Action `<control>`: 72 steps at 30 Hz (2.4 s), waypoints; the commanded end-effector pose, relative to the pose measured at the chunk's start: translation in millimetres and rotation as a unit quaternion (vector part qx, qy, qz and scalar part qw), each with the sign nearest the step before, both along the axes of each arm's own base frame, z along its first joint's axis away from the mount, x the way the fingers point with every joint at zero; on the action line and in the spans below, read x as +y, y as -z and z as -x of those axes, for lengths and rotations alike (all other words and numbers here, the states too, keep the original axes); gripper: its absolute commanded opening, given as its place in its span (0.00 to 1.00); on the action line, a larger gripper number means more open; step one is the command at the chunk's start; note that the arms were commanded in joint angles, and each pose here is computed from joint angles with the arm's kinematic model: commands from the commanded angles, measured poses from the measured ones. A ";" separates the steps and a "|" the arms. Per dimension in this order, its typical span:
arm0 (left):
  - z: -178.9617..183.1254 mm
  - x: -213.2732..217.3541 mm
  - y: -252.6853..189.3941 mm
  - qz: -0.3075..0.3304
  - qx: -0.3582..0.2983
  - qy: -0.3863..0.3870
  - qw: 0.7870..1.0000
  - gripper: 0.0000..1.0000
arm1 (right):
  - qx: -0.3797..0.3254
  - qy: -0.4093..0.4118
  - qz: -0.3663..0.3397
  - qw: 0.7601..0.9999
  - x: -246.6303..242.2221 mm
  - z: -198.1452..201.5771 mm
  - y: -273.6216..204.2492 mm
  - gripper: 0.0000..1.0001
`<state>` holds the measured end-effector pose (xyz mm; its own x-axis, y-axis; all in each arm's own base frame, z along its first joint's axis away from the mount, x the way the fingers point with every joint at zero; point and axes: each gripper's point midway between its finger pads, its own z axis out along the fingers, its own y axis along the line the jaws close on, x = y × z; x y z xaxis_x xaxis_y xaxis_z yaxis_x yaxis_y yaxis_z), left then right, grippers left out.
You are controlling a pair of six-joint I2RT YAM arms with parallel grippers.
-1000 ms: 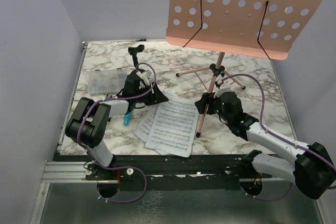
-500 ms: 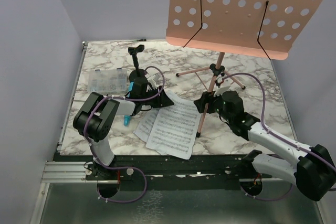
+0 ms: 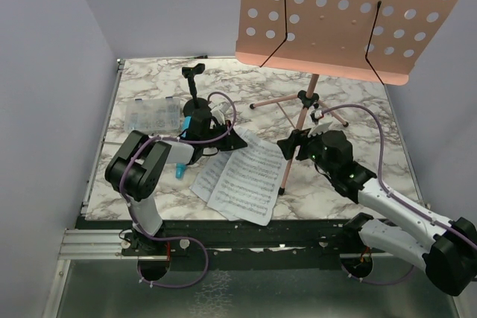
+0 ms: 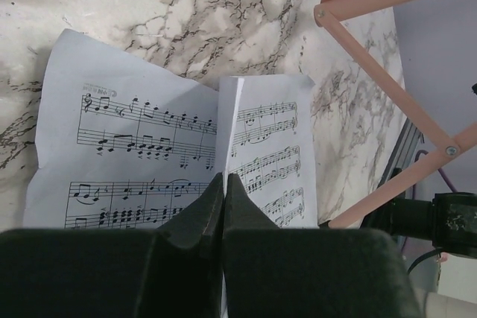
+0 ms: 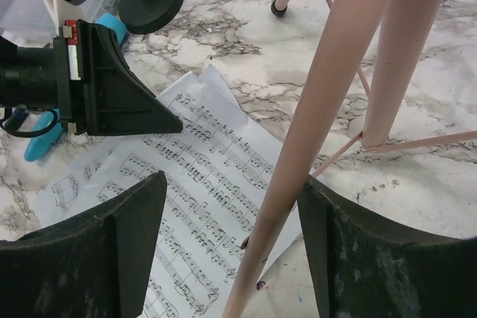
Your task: Set up the instrument practice props
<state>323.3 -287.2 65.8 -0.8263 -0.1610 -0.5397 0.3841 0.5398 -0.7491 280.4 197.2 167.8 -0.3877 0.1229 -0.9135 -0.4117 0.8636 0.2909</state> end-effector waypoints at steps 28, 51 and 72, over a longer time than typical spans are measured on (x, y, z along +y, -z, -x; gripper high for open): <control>74.8 24.5 -282.2 0.130 -0.333 0.053 0.932 0.00 | -0.098 -0.099 -0.103 0.985 15.0 44.8 -87.0 0.83; 93.6 48.4 -315.3 0.119 -0.418 0.012 0.901 0.00 | -0.132 -0.135 -0.135 0.973 27.6 49.1 -121.2 0.89; 137.7 50.5 -387.3 0.198 -0.468 0.058 0.859 0.00 | -0.175 -0.213 -0.215 0.937 61.1 52.2 -149.4 0.85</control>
<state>210.7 -239.0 419.5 -0.1377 -0.3988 -0.9066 0.9126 0.3048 -0.2727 240.6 247.1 287.1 -0.1968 0.3629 -0.9108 -0.7584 0.5325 0.3760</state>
